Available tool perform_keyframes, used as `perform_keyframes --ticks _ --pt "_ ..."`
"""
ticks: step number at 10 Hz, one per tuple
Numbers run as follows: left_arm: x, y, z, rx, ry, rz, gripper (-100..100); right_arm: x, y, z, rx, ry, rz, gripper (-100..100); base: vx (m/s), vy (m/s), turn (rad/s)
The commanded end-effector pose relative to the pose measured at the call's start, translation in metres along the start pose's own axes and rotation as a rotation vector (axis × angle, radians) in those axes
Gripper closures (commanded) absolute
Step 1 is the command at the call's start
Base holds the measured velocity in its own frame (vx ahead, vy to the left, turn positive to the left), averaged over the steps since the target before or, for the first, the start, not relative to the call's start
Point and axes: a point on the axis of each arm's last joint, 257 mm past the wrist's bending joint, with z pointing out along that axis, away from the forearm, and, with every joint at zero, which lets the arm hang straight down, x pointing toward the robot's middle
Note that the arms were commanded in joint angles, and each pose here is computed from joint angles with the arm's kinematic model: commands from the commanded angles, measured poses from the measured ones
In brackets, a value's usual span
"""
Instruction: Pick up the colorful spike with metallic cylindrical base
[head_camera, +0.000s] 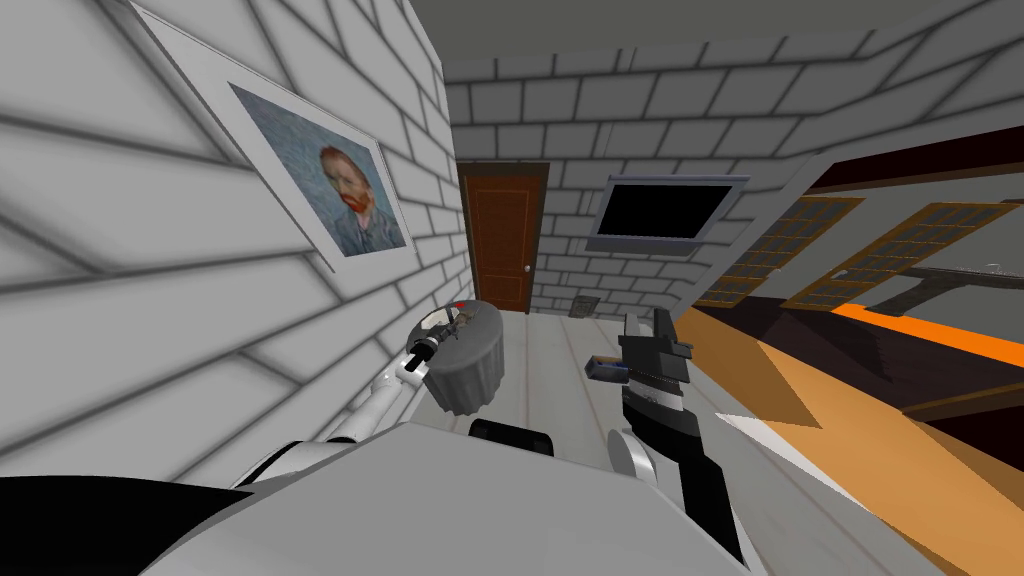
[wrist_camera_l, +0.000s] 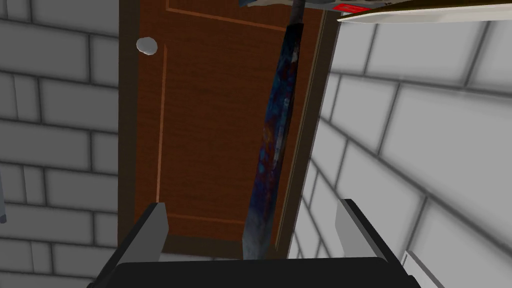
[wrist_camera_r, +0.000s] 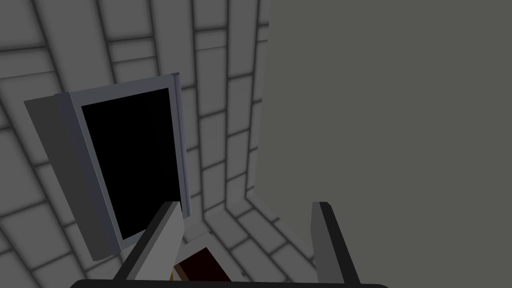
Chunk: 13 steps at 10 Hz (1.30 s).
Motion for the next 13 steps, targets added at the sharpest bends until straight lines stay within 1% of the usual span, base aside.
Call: perform_keyframes --ticks 1,2,3,4,7,8,13 --pt "0.008 0.008 0.002 -0.016 0.024 0.021 -100 0.000 0.000 0.000 0.000 0.000 0.000 0 0.010 -0.013 -0.019" --pt "0.010 0.013 0.005 -0.023 0.034 0.040 -100 0.000 0.000 0.000 0.000 0.000 0.000 0 0.015 -0.022 -0.028" --pt "0.017 0.020 0.006 -0.036 0.055 0.055 -100 0.000 0.000 0.000 0.000 0.000 0.000 0 0.017 -0.025 -0.028" --pt "0.019 0.020 0.005 -0.038 0.058 0.054 -100 0.000 0.000 0.000 0.000 0.000 0.000 0 0.014 -0.015 -0.005" --pt "0.031 0.035 0.009 -0.065 0.102 0.097 -100 0.000 0.000 0.000 0.000 0.000 0.000 0 0.015 -0.017 -0.021" --pt "0.031 0.035 0.009 -0.065 0.102 0.097 -100 0.000 0.000 0.000 0.000 0.000 0.000 0 0.010 -0.013 -0.003" --pt "0.044 0.053 0.011 -0.096 0.155 0.149 -100 0.000 0.000 0.000 0.000 0.000 0.000 0 0.011 -0.014 -0.016"
